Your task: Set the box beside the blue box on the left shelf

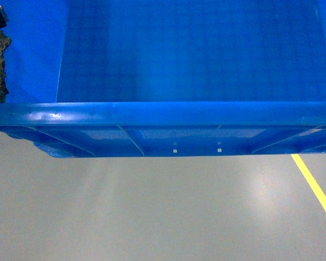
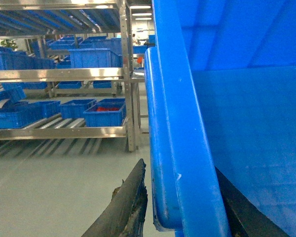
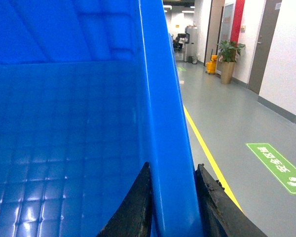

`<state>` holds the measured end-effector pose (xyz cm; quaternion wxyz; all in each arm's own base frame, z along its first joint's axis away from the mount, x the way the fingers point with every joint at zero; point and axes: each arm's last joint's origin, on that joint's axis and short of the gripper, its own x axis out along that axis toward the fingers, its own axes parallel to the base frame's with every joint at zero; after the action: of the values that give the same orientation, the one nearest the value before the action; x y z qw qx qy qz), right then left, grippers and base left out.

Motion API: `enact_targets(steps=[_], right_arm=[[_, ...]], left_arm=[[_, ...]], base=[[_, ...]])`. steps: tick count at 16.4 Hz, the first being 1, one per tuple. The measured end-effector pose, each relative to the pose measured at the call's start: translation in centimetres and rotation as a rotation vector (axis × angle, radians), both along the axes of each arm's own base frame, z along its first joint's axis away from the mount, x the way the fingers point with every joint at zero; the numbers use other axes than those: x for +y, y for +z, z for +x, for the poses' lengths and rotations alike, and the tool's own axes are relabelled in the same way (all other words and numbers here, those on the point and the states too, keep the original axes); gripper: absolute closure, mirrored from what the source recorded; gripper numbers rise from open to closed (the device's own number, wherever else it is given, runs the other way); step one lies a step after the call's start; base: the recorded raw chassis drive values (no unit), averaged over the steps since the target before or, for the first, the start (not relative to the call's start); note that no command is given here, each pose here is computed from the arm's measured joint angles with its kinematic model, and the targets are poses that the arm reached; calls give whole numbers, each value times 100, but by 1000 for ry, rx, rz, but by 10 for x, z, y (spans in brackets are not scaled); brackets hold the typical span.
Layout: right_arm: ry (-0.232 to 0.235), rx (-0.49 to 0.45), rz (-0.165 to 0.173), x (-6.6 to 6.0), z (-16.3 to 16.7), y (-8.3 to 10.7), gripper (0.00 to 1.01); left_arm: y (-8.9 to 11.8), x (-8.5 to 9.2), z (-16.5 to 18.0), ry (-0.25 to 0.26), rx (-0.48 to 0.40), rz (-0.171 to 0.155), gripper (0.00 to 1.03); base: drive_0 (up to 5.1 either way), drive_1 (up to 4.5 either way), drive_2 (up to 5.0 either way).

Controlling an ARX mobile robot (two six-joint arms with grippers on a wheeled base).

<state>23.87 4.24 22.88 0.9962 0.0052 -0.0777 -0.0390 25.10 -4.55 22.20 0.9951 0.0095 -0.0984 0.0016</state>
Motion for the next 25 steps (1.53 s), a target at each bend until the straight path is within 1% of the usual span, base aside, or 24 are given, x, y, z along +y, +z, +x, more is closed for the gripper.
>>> enact_targets(steps=[25], right_arm=[[0,1,-1,0,0,0,84]], left_arm=[[0,0,0,2,0,0,74]], base=[[1,433,-431]])
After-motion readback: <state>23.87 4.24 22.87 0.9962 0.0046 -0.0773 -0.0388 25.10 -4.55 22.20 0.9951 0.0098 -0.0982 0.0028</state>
